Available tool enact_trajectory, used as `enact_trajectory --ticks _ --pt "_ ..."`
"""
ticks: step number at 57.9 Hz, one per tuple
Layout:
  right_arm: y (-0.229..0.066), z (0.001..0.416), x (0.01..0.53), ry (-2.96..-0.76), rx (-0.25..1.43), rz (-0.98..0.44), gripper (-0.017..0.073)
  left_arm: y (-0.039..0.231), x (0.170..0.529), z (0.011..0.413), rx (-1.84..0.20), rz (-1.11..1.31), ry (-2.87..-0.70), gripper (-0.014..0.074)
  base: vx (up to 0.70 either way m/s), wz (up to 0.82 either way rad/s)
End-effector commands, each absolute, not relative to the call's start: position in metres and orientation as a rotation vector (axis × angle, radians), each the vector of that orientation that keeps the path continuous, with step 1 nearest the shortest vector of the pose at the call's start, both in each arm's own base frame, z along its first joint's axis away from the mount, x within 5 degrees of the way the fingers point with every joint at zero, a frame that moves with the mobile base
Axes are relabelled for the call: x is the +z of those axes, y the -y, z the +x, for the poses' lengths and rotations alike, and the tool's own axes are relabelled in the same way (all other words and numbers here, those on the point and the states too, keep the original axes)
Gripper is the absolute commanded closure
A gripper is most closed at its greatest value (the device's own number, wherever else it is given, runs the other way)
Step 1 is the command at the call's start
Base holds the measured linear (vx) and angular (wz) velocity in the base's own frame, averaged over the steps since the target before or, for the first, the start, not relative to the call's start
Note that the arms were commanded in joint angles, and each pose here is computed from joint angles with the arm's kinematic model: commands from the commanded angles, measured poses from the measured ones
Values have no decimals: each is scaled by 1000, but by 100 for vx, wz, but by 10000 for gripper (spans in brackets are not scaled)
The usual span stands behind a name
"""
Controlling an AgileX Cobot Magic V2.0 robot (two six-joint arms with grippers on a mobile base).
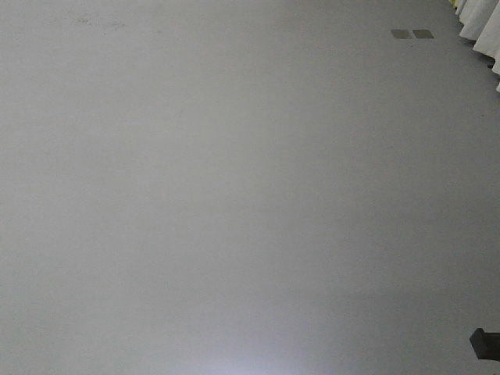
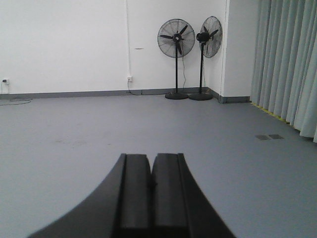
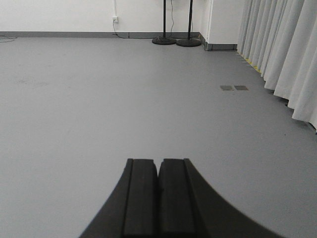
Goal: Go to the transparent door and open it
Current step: 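Drive the base forward across the grey floor, turning toward the door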
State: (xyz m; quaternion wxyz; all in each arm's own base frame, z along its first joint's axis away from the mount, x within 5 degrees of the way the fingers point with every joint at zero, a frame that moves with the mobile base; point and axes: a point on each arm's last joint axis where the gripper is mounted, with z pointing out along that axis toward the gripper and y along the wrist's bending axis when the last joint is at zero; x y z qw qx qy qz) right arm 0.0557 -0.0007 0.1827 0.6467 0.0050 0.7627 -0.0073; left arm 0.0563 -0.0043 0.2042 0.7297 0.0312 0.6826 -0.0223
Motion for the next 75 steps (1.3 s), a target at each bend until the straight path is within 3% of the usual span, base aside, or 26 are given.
enact_trajectory --ticks 1,44,75 --pt "1 56 186 -1652 -26 13 567 4 202 56 -67 55 -1443 599 1 -1" --pt "1 56 186 -1652 -26 13 567 4 202 56 -67 55 -1443 599 3 0" --pt "1 56 186 -1652 -28 14 567 4 202 56 -67 55 -1443 599 24 2"
